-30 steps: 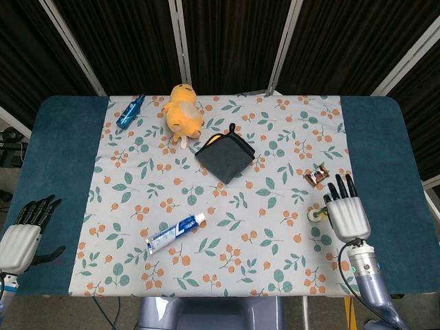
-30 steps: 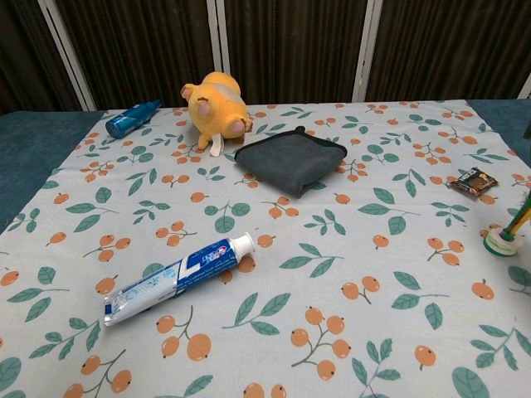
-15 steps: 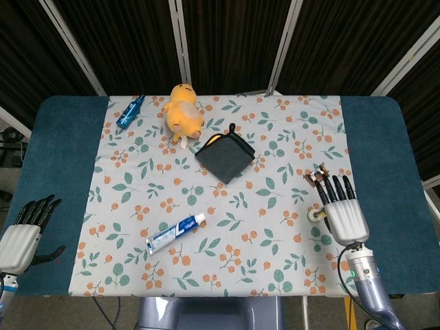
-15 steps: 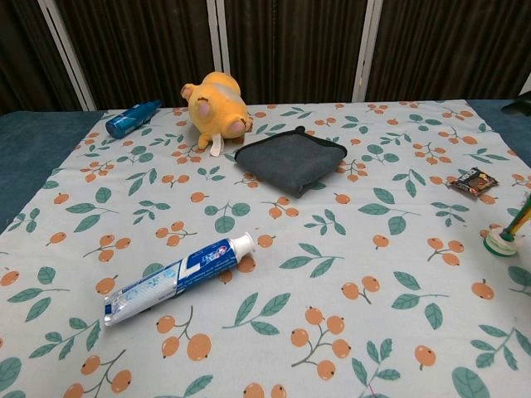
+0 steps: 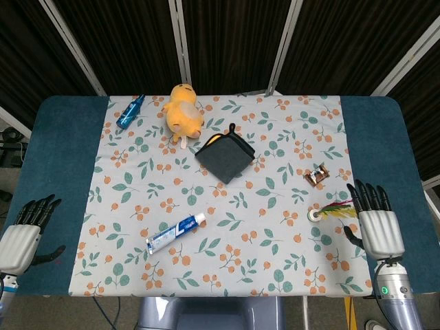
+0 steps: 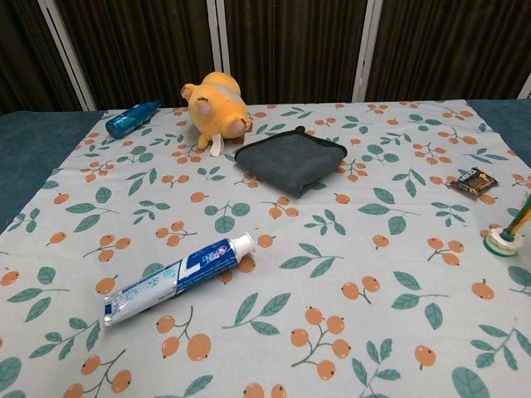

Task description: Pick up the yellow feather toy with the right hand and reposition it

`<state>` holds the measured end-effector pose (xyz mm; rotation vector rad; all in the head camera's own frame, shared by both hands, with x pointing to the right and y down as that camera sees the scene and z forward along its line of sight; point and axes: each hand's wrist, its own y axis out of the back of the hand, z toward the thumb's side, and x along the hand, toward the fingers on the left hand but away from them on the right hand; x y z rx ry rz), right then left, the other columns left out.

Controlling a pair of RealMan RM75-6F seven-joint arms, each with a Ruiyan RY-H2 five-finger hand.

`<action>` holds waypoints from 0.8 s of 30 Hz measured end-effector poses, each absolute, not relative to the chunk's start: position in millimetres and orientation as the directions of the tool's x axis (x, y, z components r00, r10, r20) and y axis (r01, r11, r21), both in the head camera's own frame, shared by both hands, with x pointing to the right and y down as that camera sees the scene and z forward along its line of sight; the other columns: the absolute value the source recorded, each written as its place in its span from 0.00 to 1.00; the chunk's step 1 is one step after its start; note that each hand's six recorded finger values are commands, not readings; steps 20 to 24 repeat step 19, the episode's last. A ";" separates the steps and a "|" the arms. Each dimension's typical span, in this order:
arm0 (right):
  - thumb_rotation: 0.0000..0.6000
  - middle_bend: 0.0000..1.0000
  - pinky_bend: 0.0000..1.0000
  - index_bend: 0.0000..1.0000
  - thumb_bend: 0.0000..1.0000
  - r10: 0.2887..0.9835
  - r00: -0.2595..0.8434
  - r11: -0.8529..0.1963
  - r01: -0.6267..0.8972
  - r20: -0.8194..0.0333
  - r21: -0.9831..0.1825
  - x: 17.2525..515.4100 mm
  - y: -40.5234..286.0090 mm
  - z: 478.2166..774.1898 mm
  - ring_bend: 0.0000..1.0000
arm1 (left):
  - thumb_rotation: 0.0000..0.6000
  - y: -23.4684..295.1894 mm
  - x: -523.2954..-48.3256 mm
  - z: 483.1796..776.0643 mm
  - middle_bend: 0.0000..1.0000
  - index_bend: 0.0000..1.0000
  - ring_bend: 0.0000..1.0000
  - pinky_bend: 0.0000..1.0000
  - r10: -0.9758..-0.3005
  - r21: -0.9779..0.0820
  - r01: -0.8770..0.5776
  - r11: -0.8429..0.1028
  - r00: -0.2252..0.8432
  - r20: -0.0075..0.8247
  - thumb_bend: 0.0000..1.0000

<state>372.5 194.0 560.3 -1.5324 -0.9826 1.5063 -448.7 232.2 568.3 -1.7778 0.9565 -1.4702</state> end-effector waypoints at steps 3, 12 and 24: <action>1.00 0.00 0.00 0.00 0.18 0.905 -0.002 -0.422 0.130 -0.425 -0.897 380.4 199.6 553.0 0.00 | 1.00 232.0 -448.5 568.0 0.00 0.00 0.00 0.00 -0.845 -0.834 -0.138 -0.534 0.115 0.522 0.23; 1.00 0.00 0.00 0.00 0.16 0.861 0.016 -0.473 0.392 -0.508 -0.789 401.1 224.6 551.0 0.00 | 1.00 229.6 -449.9 564.6 0.00 0.00 0.00 0.00 -0.860 -0.852 -0.128 -0.508 0.127 0.494 0.23; 1.00 0.00 0.00 0.00 0.16 0.878 0.031 -0.464 0.303 -0.478 -0.833 408.4 229.5 550.3 0.00 | 0.99 229.5 -450.0 562.7 0.00 0.00 0.00 0.00 -0.868 -0.859 -0.135 -0.494 0.127 0.480 0.23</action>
